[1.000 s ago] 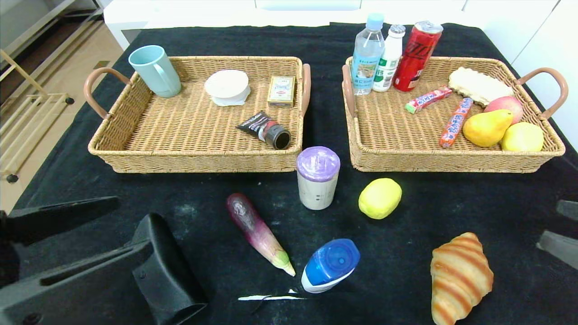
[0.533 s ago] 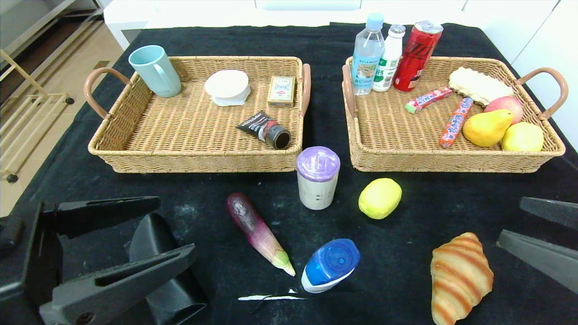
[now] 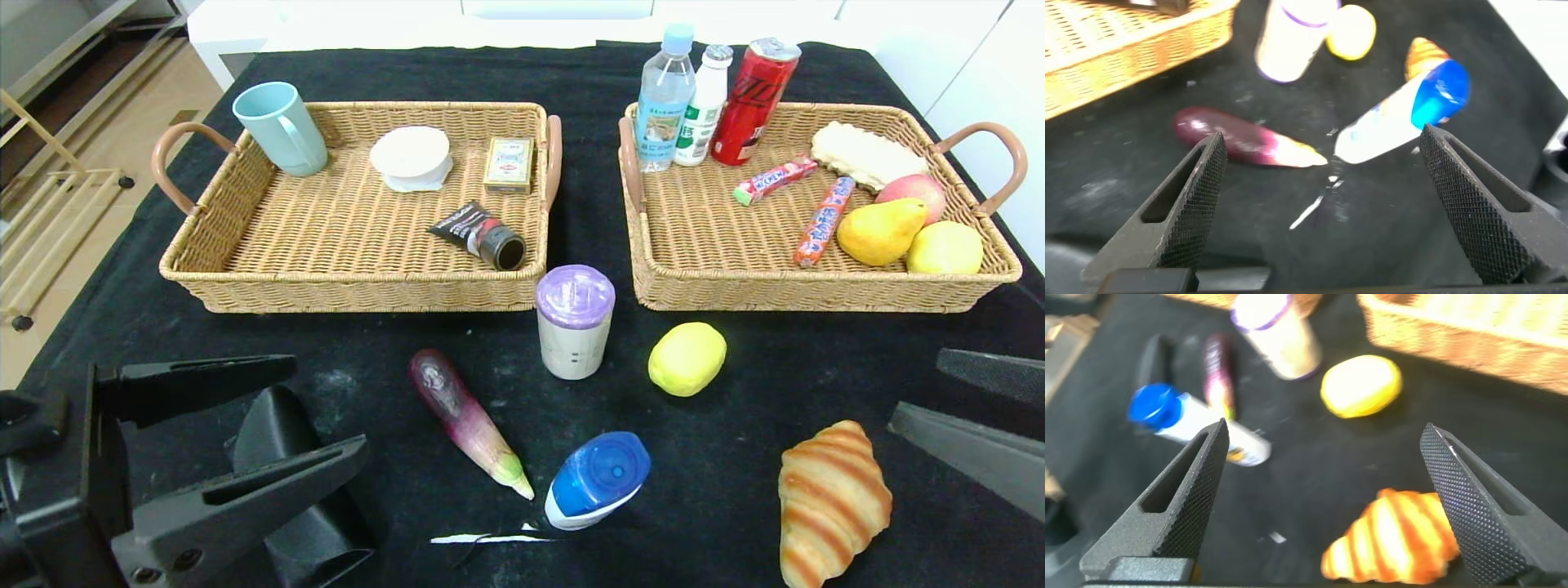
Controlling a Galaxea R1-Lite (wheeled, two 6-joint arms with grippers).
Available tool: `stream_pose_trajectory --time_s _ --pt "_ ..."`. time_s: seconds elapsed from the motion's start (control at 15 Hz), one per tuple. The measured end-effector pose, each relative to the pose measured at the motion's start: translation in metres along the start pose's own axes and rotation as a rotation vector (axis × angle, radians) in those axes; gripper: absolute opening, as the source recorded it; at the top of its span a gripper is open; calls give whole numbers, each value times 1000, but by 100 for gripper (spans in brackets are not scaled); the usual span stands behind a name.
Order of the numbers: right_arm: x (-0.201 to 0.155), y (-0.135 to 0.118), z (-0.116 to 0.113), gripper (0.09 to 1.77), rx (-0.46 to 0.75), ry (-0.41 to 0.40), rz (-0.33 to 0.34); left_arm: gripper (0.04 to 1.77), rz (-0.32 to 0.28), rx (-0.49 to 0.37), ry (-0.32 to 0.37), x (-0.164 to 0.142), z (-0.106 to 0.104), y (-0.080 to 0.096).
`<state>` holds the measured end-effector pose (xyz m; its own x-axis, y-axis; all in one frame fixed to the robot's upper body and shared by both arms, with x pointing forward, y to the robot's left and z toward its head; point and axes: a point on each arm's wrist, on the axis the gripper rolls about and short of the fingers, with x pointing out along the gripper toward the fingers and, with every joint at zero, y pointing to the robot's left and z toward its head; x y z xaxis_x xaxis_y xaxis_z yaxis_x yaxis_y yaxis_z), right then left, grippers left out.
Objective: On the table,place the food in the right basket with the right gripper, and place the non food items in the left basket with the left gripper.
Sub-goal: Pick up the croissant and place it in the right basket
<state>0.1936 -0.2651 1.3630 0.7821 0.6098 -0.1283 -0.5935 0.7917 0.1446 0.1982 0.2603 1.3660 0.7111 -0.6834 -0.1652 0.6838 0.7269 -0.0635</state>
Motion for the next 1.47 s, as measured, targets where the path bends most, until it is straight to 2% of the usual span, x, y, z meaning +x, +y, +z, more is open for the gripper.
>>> stream_pose_trajectory --time_s 0.13,0.2,0.33,0.6,0.73,0.87,1.07,1.27,1.47 --pt "3 -2 4 171 1 9 -102 172 25 1 2 0 -1 1" --pt "5 -4 5 171 4 48 -167 172 27 5 3 0 -1 1" --pt "6 -5 9 171 40 177 -290 172 28 13 2 0 -1 1" --pt "4 -4 26 171 288 365 -454 172 30 16 -2 -1 -1 1" --pt "12 -6 27 171 332 408 -537 172 31 17 -4 -2 -1 1" --pt "20 -7 24 171 358 448 -571 172 30 18 -3 -2 -1 1" --pt "35 -8 18 171 489 465 -613 172 31 19 -3 -2 -1 1" --pt "46 -10 11 171 572 521 -593 172 30 24 -3 -2 -1 0" --pt "59 -15 1 171 636 556 -641 172 31 26 -2 -2 -1 0"
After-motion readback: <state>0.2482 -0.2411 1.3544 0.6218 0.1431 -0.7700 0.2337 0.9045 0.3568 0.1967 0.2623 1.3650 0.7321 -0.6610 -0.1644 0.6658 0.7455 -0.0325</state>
